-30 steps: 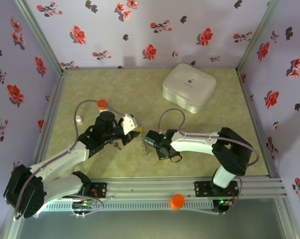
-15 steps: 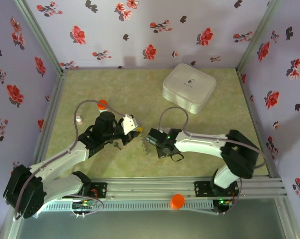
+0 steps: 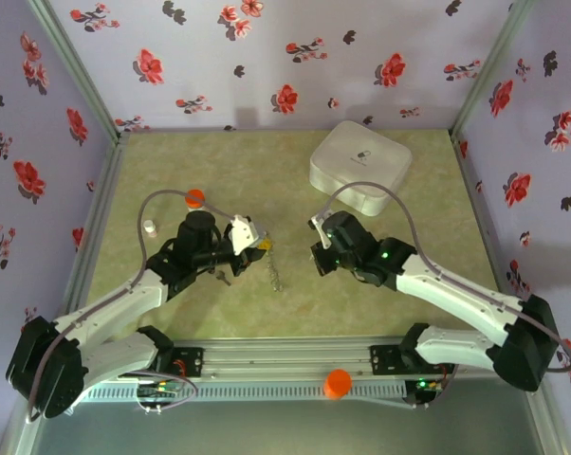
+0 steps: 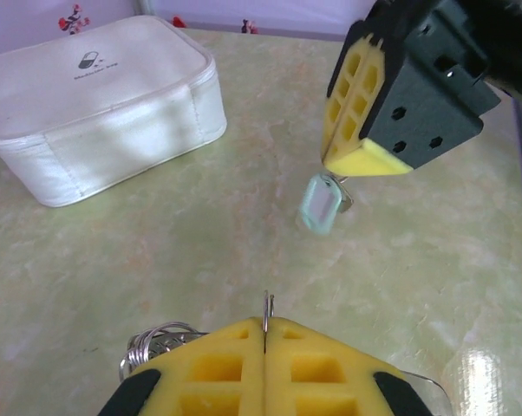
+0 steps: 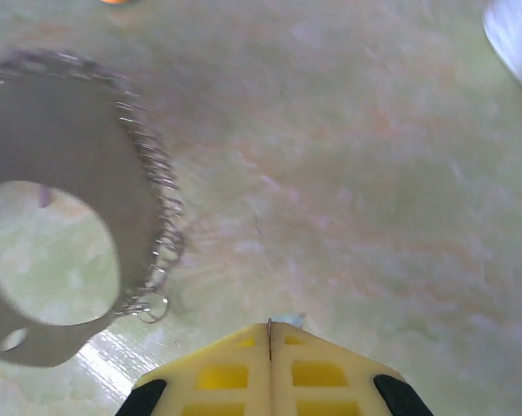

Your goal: Put the keys on the keyring

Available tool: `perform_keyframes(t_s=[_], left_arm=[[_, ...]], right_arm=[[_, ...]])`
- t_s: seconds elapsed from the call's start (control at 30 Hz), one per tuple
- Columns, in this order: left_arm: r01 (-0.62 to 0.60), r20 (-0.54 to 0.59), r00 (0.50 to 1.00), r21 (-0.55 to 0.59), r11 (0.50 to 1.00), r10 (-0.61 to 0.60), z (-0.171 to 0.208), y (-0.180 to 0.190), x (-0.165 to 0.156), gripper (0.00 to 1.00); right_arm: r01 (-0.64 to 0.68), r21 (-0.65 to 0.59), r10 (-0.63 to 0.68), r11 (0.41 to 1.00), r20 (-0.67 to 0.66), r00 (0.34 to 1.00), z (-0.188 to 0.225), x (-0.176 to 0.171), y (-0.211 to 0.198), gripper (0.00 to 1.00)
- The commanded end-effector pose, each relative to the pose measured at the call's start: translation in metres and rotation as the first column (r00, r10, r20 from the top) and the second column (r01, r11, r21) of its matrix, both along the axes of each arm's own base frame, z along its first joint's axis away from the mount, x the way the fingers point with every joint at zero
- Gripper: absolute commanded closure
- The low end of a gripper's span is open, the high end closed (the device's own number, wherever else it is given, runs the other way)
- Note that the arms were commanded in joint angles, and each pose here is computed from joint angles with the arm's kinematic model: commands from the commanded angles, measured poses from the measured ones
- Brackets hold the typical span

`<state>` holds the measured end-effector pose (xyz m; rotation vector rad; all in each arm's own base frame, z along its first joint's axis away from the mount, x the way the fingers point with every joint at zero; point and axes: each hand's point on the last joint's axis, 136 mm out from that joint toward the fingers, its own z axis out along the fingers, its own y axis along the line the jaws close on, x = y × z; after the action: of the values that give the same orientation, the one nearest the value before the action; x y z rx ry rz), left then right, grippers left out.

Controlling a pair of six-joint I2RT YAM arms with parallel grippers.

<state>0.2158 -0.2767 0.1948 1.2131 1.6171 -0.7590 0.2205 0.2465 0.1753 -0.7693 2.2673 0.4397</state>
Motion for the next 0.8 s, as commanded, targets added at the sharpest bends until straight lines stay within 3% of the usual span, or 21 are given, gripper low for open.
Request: perform_keyframes(t_s=[0.0,0.13,0.37,0.63,0.77], left_arm=[[0.074,-0.060,0.995,-0.090,0.993,-0.080,0.018,-0.012,-0.007,1.00],[0.129,-0.150,0.977,-0.160,0.979,-0.153,0.026,-0.018,-0.011,1.00],[0.159,-0.226,0.953,-0.193,0.968,-0.201,0.027,-0.024,-0.015,1.00],[0.162,-0.238,0.950,-0.174,0.971,-0.202,0.024,-0.025,-0.014,1.00],[0.106,-0.256,0.956,-0.163,0.981,-0.145,0.024,-0.024,-0.005,1.00]], right_arm=[[-0.266,0.022,0.253,0.964,0.242,0.937,0.043,-0.010,0.020,1.00],[-0.379,-0.074,0.375,0.923,0.403,0.835,0.056,-0.019,0.025,1.00],[-0.495,-0.233,0.547,0.837,0.354,0.758,0.042,-0.025,0.036,1.00],[-0.513,-0.282,0.585,0.811,0.387,0.713,0.042,-0.026,0.049,1.00],[-0.491,-0.322,0.587,0.810,0.442,0.678,0.046,-0.024,0.049,1.00]])
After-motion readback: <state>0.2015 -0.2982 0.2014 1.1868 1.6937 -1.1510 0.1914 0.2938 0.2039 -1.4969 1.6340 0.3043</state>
